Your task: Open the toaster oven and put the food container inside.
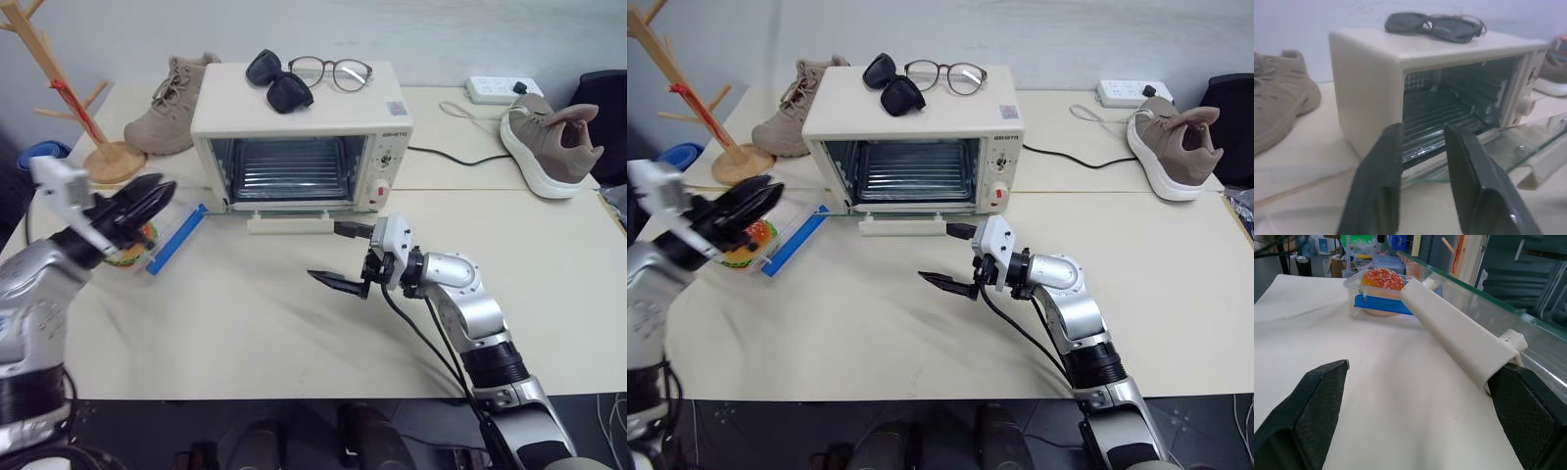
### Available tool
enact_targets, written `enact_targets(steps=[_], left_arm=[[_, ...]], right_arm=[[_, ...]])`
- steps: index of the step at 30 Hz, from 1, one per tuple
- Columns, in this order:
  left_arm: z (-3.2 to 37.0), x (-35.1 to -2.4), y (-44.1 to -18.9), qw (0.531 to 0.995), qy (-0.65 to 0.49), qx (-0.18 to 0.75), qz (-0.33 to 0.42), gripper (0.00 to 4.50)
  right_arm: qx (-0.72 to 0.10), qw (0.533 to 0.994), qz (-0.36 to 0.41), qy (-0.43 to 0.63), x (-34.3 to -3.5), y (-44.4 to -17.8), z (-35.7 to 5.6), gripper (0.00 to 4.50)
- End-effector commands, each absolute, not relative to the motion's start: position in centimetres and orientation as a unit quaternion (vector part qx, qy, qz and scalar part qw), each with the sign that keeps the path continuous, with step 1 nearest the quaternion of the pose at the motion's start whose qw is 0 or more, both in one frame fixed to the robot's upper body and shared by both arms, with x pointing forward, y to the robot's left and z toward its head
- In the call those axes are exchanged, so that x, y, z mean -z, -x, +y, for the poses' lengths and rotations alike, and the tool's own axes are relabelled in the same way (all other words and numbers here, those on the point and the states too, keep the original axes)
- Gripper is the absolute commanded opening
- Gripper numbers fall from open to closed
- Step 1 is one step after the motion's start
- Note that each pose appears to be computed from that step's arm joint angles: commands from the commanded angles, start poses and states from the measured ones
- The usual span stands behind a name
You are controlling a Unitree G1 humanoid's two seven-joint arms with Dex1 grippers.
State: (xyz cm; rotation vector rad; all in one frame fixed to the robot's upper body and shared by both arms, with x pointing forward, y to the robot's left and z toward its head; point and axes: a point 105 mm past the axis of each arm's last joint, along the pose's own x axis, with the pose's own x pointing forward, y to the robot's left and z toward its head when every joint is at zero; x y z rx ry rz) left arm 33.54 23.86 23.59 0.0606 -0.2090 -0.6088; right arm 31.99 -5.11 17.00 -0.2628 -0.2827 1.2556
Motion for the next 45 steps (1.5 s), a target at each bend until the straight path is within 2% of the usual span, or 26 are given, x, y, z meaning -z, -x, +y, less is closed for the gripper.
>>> enact_targets(steps=[1,5,10,13,16,20,23,24,26,28,32,33,36,37,38,39,42,45], left_arm=[[22.4,-23.0,-34.5,0.933,-0.077,0.339,-0.091,0.14],[20.6,-21.4,-33.9,0.909,-0.101,0.399,-0.063,0.04],[19.9,-19.1,-33.0,0.907,-0.100,0.408,-0.032,0.04],[19.1,-16.5,-32.4,0.909,-0.108,0.403,-0.004,0.04],[18.6,-14.7,-32.1,0.912,-0.117,0.392,0.015,0.04],[19.0,-14.0,-32.3,0.931,-0.100,0.352,0.015,0.04],[19.2,-13.7,-31.4,0.940,-0.068,0.335,0.004,0.04],[19.2,-13.8,-31.1,0.942,-0.053,0.331,0.001,0.42],[20.2,-15.2,-28.9,0.947,-0.005,0.318,-0.039,0.88],[22.4,-16.1,-26.7,0.962,0.008,0.267,-0.056,1.52],[28.1,-15.4,-20.9,0.990,0.033,0.132,-0.034,2.86],[30.3,-14.5,-19.1,0.996,0.050,0.072,-0.013,3.14],[34.8,-12.9,-14.5,0.995,0.081,-0.049,0.017,4.08],[35.7,-12.7,-13.5,0.993,0.088,-0.074,0.017,4.37],[36.4,-12.6,-12.8,0.991,0.094,-0.093,0.017,4.47],[36.8,-12.5,-12.5,0.989,0.103,-0.106,0.019,4.47],[36.8,-13.3,-13.8,0.985,0.132,-0.110,0.022,4.47],[35.4,-15.5,-16.6,0.985,0.156,-0.073,0.008,4.47]], right_arm=[[-0.586,0.782,-0.163,0.139,-17.9,-31.5,-5.1,4.50],[-0.565,0.799,-0.147,0.147,-16.4,-31.1,-7.6,4.50],[-0.524,0.833,-0.104,0.143,-13.4,-29.4,-12.1,4.50],[-0.489,0.857,-0.082,0.140,-12.1,-28.0,-15.6,4.50],[-0.462,0.871,-0.085,0.143,-12.5,-27.4,-17.4,4.50],[-0.421,0.889,-0.109,0.143,-14.1,-27.6,-19.0,4.50],[-0.440,0.881,-0.124,0.120,-15.4,-27.7,-18.7,4.50],[-0.444,0.880,-0.125,0.113,-15.7,-27.7,-18.6,4.50],[-0.483,0.859,-0.149,0.083,-17.2,-27.5,-17.4,4.50],[-0.505,0.843,-0.172,0.070,-18.3,-27.6,-16.2,4.50],[-0.523,0.822,-0.216,0.062,-19.6,-27.8,-14.7,4.50],[-0.529,0.816,-0.224,0.058,-19.8,-27.7,-14.4,4.50],[-0.545,0.800,-0.244,0.055,-20.2,-27.5,-13.7,4.50],[-0.550,0.796,-0.249,0.053,-20.2,-27.4,-13.5,4.50],[-0.553,0.793,-0.252,0.051,-20.3,-27.4,-13.3,4.50],[-0.558,0.790,-0.250,0.045,-20.2,-27.3,-13.1,4.50],[-0.574,0.780,-0.245,0.045,-20.0,-27.2,-12.7,4.50],[-0.576,0.779,-0.242,0.049,-19.8,-27.3,-12.7,4.50]])
